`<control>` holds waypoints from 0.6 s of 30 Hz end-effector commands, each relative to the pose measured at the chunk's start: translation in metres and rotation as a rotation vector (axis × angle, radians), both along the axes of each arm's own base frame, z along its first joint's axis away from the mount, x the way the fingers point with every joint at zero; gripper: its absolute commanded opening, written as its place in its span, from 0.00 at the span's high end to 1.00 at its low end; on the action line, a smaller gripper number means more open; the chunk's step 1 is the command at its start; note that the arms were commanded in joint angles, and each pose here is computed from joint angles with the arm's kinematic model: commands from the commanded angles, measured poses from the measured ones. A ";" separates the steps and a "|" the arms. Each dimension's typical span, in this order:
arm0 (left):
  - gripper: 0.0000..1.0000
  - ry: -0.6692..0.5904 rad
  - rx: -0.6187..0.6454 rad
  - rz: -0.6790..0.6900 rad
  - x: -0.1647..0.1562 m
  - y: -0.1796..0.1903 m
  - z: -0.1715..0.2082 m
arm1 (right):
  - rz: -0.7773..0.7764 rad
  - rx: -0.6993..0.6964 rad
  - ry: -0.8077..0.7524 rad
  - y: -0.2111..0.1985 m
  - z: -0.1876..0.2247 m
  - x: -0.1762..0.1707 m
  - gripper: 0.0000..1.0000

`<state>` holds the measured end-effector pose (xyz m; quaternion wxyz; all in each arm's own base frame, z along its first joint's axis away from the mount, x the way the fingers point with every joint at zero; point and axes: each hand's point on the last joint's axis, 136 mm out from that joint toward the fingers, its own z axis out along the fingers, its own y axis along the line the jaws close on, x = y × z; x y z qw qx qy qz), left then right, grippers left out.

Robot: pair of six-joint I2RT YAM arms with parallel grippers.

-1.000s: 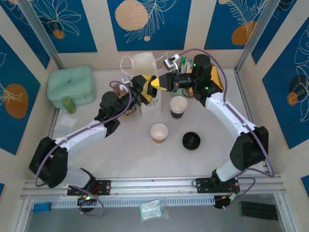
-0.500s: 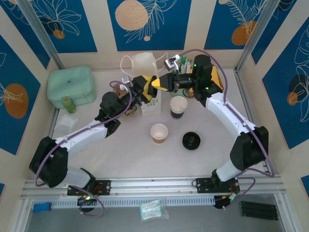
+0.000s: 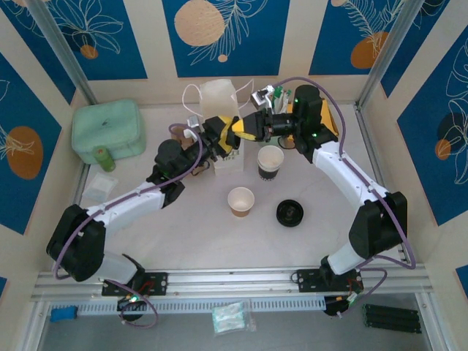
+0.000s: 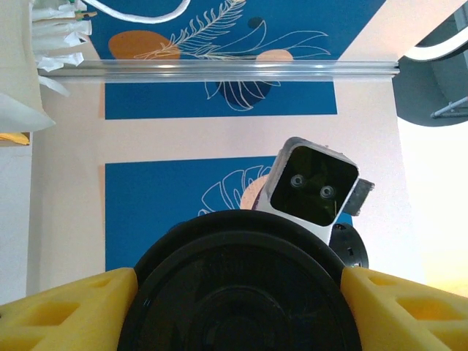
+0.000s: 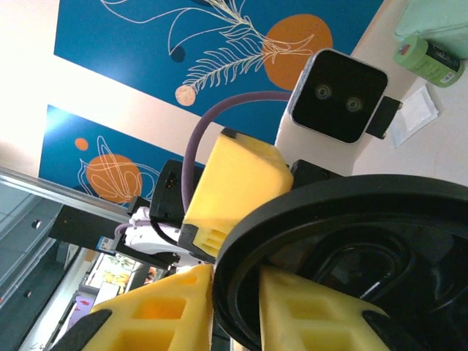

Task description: Pack the takeout coffee

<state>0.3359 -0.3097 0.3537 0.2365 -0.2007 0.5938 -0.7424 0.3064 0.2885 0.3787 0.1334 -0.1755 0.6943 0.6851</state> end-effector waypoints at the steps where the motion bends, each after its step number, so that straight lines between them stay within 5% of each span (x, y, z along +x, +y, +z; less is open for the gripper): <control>1: 0.32 -0.056 -0.041 -0.015 -0.007 -0.003 0.018 | -0.030 -0.014 0.008 -0.007 -0.003 -0.002 0.72; 6: 0.32 -0.043 0.000 -0.004 -0.007 -0.001 0.002 | -0.059 -0.032 0.010 -0.018 -0.004 -0.004 0.46; 11: 0.32 -0.035 0.116 0.015 -0.010 0.003 -0.021 | -0.126 -0.084 0.033 -0.038 -0.015 -0.011 0.36; 18: 0.30 -0.147 0.592 0.039 -0.025 0.019 -0.042 | -0.243 -0.270 0.115 -0.062 -0.067 -0.031 0.35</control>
